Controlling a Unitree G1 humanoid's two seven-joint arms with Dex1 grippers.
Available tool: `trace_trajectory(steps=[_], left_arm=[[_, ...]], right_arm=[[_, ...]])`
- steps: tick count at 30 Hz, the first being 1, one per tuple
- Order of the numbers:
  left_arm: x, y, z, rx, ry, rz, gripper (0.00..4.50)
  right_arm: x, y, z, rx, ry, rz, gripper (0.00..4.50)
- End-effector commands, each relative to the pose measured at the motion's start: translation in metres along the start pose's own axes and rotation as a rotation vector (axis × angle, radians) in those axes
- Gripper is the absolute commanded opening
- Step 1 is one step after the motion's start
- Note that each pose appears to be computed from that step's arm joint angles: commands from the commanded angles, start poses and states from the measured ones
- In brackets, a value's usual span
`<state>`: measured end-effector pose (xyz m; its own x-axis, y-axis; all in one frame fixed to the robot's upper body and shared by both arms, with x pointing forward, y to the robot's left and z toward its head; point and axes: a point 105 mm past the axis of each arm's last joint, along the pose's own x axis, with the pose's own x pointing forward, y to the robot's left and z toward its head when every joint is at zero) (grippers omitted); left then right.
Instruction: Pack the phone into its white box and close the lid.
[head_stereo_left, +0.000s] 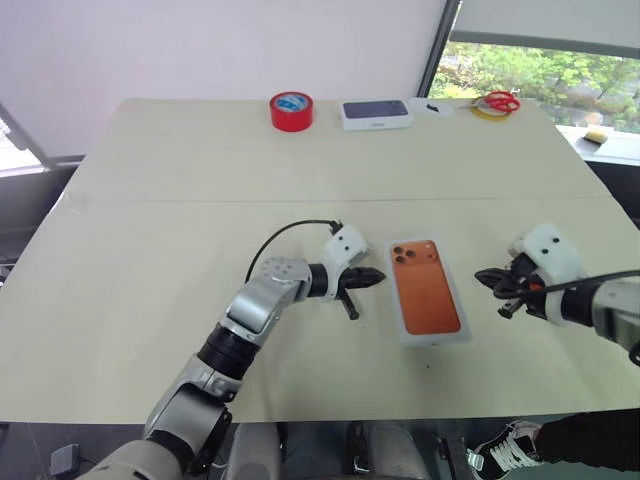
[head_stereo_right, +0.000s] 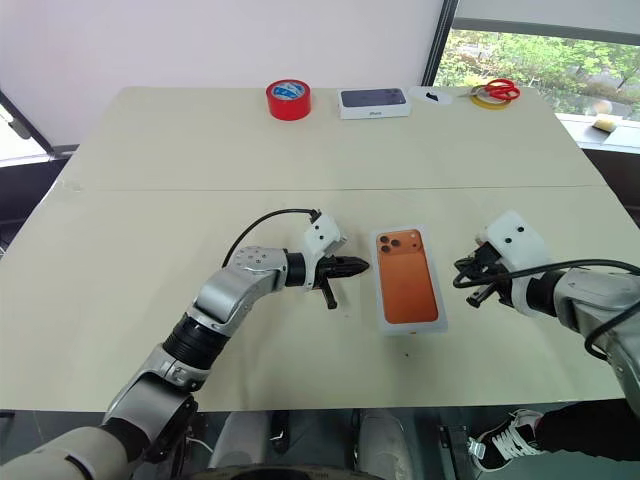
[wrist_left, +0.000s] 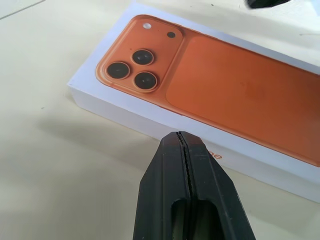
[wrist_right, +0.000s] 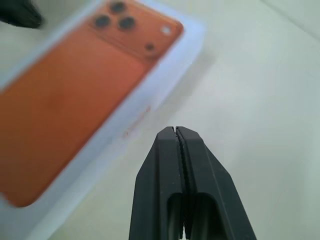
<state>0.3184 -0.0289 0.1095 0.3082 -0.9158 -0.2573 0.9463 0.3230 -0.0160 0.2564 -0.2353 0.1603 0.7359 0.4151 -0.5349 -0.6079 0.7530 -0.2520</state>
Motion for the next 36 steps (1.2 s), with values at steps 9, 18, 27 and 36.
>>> trace_trajectory(steps=[9, 18, 27, 36], left_arm=[[0.022, -0.007, 0.021, 0.093, -0.024, -0.014, 0.00], [0.031, -0.009, 0.005, 0.113, 0.033, -0.017, 0.00], [0.005, -0.003, 0.019, 0.051, -0.055, -0.023, 0.00], [-0.004, -0.012, -0.012, 0.136, 0.111, -0.088, 0.00]], right_arm=[[0.009, 0.044, -0.021, 0.003, 0.063, 0.118, 0.04], [0.011, 0.040, -0.052, 0.049, 0.178, 0.075, 0.04], [0.002, 0.026, 0.009, 0.038, -0.112, 0.035, 0.04], [0.008, -0.018, -0.003, 0.048, 0.005, -0.142, 0.04]])
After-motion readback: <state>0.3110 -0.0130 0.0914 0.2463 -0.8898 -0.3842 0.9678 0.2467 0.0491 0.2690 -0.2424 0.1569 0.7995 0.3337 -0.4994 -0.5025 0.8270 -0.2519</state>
